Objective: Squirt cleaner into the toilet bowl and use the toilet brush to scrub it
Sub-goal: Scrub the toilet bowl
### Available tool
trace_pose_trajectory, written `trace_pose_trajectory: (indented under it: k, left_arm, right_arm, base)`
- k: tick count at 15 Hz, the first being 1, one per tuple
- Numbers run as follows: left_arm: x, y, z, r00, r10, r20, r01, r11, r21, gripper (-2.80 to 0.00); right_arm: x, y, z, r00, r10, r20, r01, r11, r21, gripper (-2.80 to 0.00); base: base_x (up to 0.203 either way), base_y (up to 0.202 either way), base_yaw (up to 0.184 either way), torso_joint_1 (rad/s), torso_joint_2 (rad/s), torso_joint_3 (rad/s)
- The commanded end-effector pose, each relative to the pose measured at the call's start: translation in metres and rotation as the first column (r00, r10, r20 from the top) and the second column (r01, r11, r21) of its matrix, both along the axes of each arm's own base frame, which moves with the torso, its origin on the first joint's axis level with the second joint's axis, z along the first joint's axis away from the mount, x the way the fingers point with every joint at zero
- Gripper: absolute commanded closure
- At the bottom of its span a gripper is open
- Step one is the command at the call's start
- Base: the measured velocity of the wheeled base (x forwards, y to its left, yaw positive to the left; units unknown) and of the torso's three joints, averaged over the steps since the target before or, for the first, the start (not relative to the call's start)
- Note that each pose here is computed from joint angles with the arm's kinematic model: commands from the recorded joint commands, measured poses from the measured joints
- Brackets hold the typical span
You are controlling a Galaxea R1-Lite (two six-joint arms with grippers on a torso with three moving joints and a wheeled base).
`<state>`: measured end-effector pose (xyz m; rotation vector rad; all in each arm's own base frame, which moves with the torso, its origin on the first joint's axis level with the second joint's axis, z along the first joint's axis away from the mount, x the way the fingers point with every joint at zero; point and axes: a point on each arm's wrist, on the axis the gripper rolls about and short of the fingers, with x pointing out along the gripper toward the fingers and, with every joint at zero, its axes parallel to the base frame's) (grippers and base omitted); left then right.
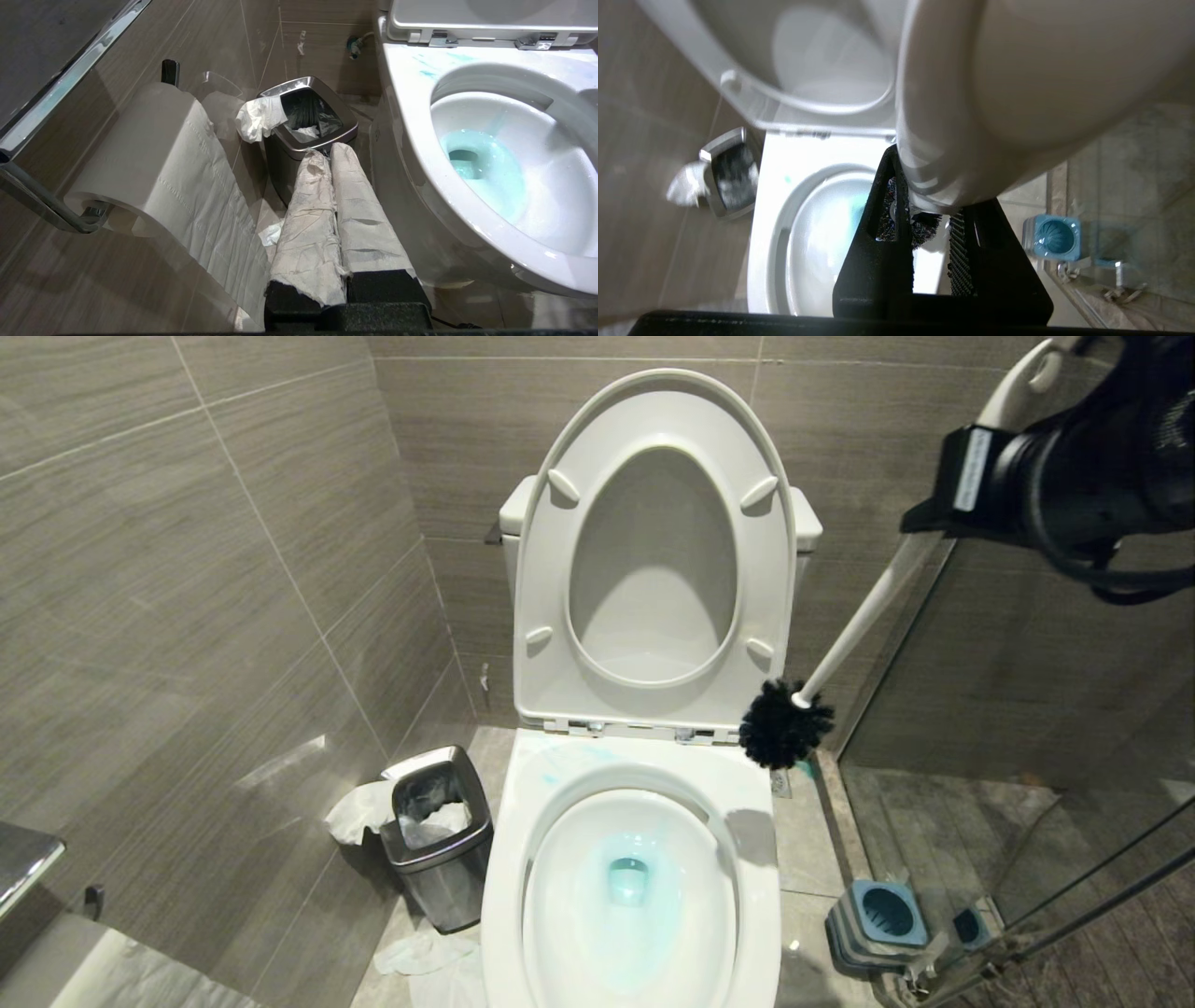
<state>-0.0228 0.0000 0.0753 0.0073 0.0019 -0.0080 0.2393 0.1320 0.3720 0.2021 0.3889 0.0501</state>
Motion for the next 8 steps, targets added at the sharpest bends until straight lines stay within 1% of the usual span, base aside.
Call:
trace_pose_trajectory:
  k: [1,2,4,6,8]
  left_arm:
    - [0.000,0.000,0.000,1.000,0.000,-0.002,0.000,1.000,0.000,0.00]
    - [0.000,0.000,0.000,1.000,-0.001,-0.001,0.001,1.000,0.000,0.00]
    - [0.000,0.000,0.000,1.000,-0.001,-0.001,0.001,1.000,0.000,0.00]
    - [0.000,0.000,0.000,1.000,-0.001,-0.004,0.001,1.000,0.000,0.00]
    - [0.000,0.000,0.000,1.000,-0.001,-0.003,0.001,1.000,0.000,0.00]
  right_arm:
    - [0.022,0.055,-0.039,0.991,0.082,-0.106,-0.090,0.993,-0.074,0.00]
    - [0.026,0.070,-0.050,0.987,0.102,-0.123,-0.113,0.989,-0.090,0.00]
    - [0.036,0.092,-0.069,0.982,0.119,-0.144,-0.136,0.984,-0.114,0.00]
    - [0.048,0.104,-0.088,0.976,0.118,-0.181,-0.143,0.981,-0.132,0.00]
    - [0.061,0.115,-0.112,0.967,0.104,-0.232,-0.145,0.976,-0.165,0.00]
  base:
    - [0.000,0.000,0.000,0.000,0.00,0.000]
    - [0.000,0.000,0.000,0.000,0.00,0.000]
    - [0.000,0.000,0.000,0.000,0.00,0.000]
    - [0.000,0.000,0.000,0.000,0.00,0.000]
    - [0.000,0.000,0.000,0.000,0.00,0.000]
